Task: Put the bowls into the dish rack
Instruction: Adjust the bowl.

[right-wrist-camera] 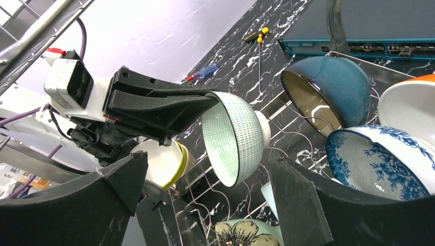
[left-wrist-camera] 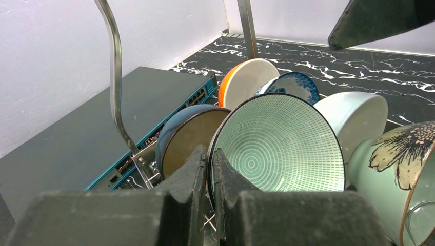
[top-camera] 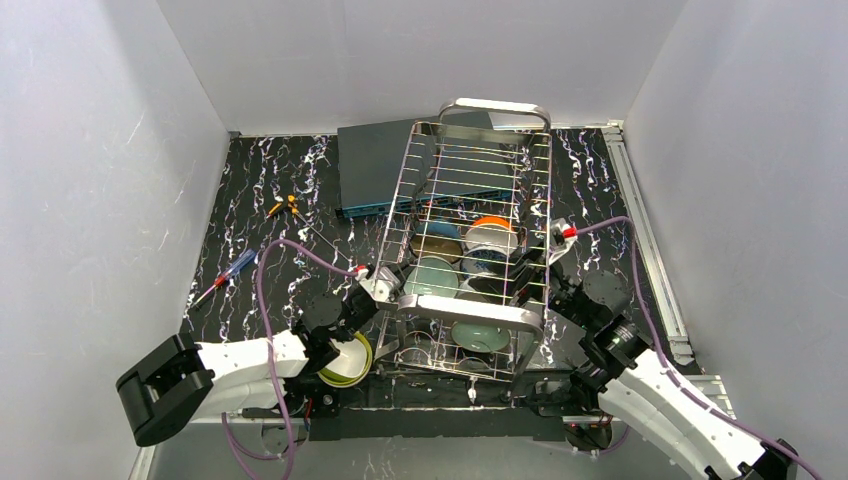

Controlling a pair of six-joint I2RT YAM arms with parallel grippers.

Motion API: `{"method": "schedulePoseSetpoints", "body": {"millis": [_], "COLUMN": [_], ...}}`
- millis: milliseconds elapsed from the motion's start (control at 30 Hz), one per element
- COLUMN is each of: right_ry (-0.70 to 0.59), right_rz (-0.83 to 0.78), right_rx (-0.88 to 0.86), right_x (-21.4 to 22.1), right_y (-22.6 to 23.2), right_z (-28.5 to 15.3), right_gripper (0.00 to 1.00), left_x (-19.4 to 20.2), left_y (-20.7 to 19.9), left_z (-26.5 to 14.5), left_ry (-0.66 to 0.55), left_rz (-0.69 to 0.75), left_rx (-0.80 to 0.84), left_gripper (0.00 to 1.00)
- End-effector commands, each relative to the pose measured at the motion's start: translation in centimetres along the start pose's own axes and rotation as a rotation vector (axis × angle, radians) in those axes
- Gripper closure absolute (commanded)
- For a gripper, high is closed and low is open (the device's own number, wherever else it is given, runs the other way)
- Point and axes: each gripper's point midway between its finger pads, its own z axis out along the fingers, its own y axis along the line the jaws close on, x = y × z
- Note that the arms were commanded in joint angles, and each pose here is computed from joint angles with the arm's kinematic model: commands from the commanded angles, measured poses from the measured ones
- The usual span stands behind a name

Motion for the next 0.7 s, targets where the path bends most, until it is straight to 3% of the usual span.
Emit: {"method": "schedulePoseSetpoints", "body": {"millis": [0, 400, 667], "right_ry": [0.047, -0.065, -0.079], "right_rz": [0.005, 0.124, 0.141], "right_rx": [-0.142, -0.133, -0.229], "right_x": [1.8, 1.9, 1.4], "right_y": [1.6, 0.7, 2.2], "right_z": [0.6, -0.1, 0.4], "right_gripper": [0.04, 0.04, 0.04], "left_x": [-4.3, -4.3, -5.0], "left_y": [1.2, 1.8, 1.8], "left_z": [0.3, -0.1, -0.2], "left_ry": [-0.151, -0.149, -0.175], "left_rz": [-0.04, -0.04, -0.046], "left_rx": [-0.041, -0.071, -0.065], "left_gripper": [1.0, 1.0, 1.0]}}
